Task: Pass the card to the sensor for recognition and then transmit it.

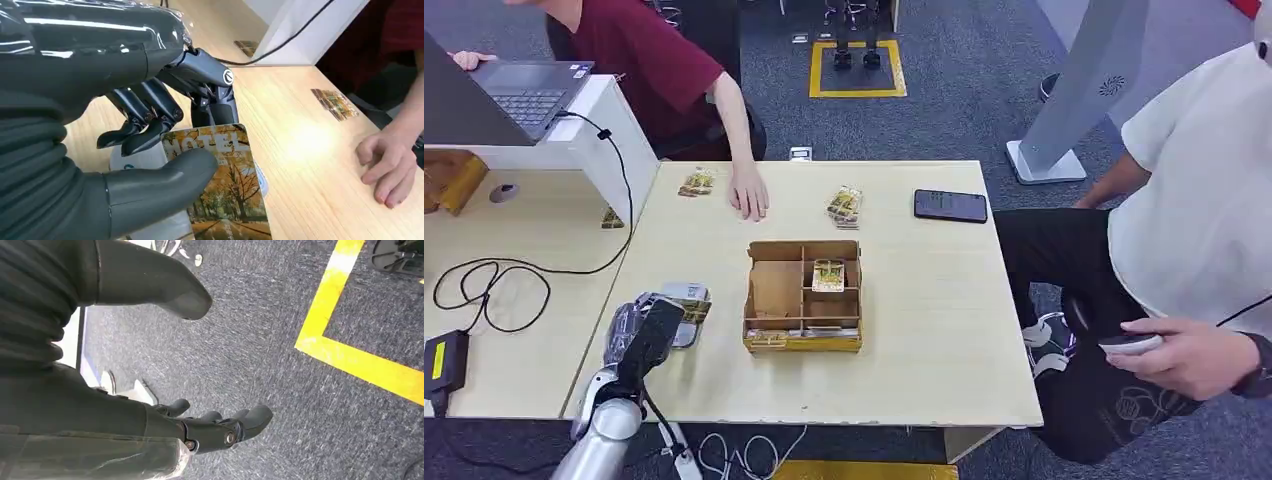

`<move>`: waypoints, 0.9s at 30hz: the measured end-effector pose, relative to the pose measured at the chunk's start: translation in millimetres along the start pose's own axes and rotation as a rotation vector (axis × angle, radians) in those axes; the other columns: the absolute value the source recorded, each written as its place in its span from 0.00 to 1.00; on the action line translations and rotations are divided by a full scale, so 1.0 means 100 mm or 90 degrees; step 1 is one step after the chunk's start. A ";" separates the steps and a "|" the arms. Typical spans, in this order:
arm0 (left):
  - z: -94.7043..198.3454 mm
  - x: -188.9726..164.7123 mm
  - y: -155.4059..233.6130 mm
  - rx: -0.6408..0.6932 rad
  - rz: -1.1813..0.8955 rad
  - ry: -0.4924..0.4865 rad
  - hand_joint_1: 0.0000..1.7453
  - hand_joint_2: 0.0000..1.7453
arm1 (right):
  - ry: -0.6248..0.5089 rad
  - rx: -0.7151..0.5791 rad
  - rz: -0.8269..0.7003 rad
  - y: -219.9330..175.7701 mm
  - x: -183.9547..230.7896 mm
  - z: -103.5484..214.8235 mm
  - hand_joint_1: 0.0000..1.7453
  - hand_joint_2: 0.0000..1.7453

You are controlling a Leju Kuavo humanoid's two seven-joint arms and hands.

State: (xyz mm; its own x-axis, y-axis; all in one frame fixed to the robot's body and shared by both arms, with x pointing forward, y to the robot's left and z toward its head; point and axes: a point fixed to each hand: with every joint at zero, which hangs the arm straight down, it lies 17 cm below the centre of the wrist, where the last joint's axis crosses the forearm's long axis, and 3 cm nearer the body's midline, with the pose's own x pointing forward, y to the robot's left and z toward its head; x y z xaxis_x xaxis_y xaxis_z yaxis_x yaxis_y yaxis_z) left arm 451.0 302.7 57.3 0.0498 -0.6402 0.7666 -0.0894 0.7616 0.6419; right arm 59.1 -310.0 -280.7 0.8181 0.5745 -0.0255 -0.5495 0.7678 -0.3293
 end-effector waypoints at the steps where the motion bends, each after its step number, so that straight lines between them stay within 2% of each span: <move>1: -0.01 -0.01 0.00 0.002 -0.011 0.002 1.00 1.00 | 0.000 0.000 0.000 0.00 0.00 0.00 0.00 1.00; 6: -0.14 -0.08 0.04 0.027 -0.141 0.025 1.00 1.00 | -0.004 0.002 0.006 0.01 0.02 0.00 0.00 1.00; 10: -0.25 -0.16 0.05 0.042 -0.195 0.040 1.00 1.00 | -0.005 0.007 0.010 0.02 0.02 0.00 0.00 1.00; 21: -0.35 -0.26 0.02 0.033 -0.209 0.057 1.00 1.00 | -0.010 0.012 0.012 0.04 0.04 0.01 0.00 1.00; 27: -0.31 -0.19 -0.25 -0.047 -0.117 0.025 1.00 1.00 | -0.007 0.013 0.006 0.05 0.03 0.01 0.00 1.00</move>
State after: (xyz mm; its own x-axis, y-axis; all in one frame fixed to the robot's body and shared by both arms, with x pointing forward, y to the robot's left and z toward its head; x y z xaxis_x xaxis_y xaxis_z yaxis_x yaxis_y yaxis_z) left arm 482.8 298.8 27.2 0.0976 -0.7660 0.6353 -0.0016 0.6383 0.7698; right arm 58.7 -304.1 -281.3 0.8112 0.5844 -0.0174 -0.5601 0.7682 -0.3102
